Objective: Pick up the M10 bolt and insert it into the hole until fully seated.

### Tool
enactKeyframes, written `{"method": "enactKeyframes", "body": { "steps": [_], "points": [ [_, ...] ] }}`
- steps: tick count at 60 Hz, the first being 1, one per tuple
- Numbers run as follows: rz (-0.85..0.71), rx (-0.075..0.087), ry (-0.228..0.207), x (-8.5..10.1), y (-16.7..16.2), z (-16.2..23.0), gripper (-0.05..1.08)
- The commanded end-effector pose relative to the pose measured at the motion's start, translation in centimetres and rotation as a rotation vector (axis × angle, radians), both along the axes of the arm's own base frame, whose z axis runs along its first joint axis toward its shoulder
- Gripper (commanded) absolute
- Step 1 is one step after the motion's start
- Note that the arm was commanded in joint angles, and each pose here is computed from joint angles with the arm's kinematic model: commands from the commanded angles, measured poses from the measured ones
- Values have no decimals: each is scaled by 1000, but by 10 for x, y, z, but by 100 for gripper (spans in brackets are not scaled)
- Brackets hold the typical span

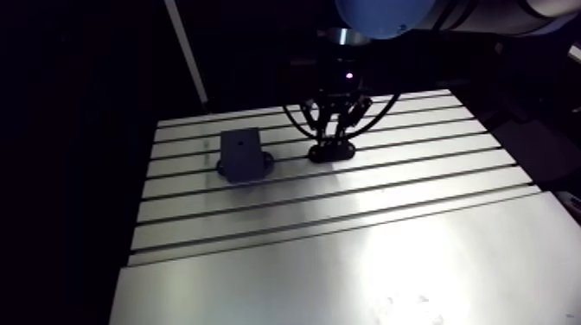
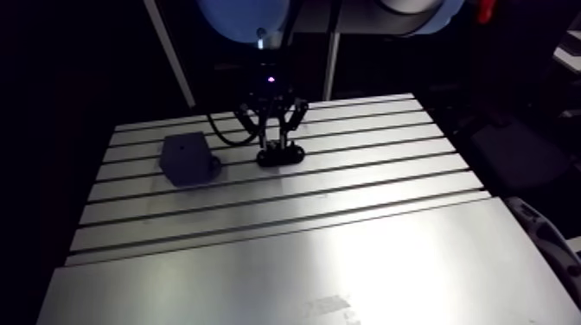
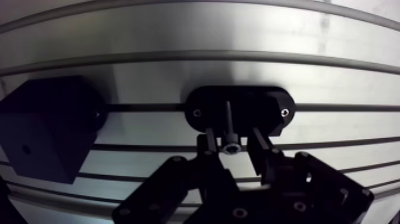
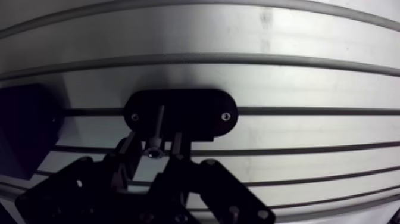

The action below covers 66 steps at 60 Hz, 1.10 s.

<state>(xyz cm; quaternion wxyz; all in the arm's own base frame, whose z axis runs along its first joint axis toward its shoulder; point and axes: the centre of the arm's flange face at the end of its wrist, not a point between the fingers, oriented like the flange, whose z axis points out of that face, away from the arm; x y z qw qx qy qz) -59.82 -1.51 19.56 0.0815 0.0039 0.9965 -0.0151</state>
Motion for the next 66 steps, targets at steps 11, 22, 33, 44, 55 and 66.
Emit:
{"method": "enactKeyframes", "body": {
  "steps": [11, 22, 33, 44, 55, 66],
  "points": [
    [1, 2, 4, -1, 1, 2, 62],
    [4, 18, 0, -1, 2, 2, 64],
    [5, 22, 0, -1, 2, 2, 65],
    [4, 20, -3, 0, 1, 1, 65],
    [4, 18, -3, 0, 1, 2, 65],
    [4, 17, -4, 0, 1, 1, 68]
  ]
}}
